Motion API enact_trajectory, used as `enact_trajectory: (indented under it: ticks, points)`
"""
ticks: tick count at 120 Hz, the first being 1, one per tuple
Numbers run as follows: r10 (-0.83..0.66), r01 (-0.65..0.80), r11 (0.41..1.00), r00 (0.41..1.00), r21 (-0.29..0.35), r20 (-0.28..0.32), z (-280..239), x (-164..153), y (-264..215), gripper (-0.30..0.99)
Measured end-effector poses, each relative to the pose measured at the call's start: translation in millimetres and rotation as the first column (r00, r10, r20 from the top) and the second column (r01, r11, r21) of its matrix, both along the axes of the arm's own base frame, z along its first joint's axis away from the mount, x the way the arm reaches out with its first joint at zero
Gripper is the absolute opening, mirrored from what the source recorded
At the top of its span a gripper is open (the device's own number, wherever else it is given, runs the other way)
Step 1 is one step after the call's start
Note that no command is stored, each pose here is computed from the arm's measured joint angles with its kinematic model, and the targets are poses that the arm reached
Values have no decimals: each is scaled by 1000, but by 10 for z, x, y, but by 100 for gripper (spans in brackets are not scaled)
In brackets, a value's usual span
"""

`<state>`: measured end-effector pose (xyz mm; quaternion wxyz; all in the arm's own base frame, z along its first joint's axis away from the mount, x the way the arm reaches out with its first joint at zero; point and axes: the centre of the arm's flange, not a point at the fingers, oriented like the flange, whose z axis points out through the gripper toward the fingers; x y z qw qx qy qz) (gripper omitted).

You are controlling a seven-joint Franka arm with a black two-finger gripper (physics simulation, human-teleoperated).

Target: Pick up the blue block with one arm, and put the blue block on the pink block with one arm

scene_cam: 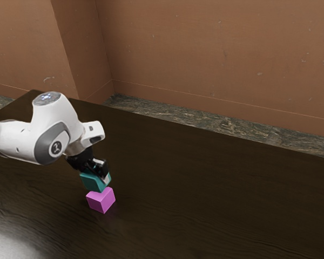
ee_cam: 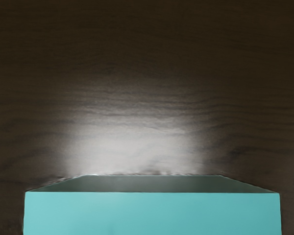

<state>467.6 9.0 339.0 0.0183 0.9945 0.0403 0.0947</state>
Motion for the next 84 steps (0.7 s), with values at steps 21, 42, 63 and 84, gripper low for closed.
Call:
enact_trajectory:
  ticks: [21, 42, 63, 84]
  points:
    - [71, -71, 997, 997, -11, -18, -66, -33, 29, 37]
    - [119, -119, 993, 993, -20, -26, -91, -34, 35, 42]
    - [147, -148, 989, 989, -29, -27, -79, -34, 41, 55]
    - [134, -134, 991, 978, -9, 160, 901, 78, 17, 63]
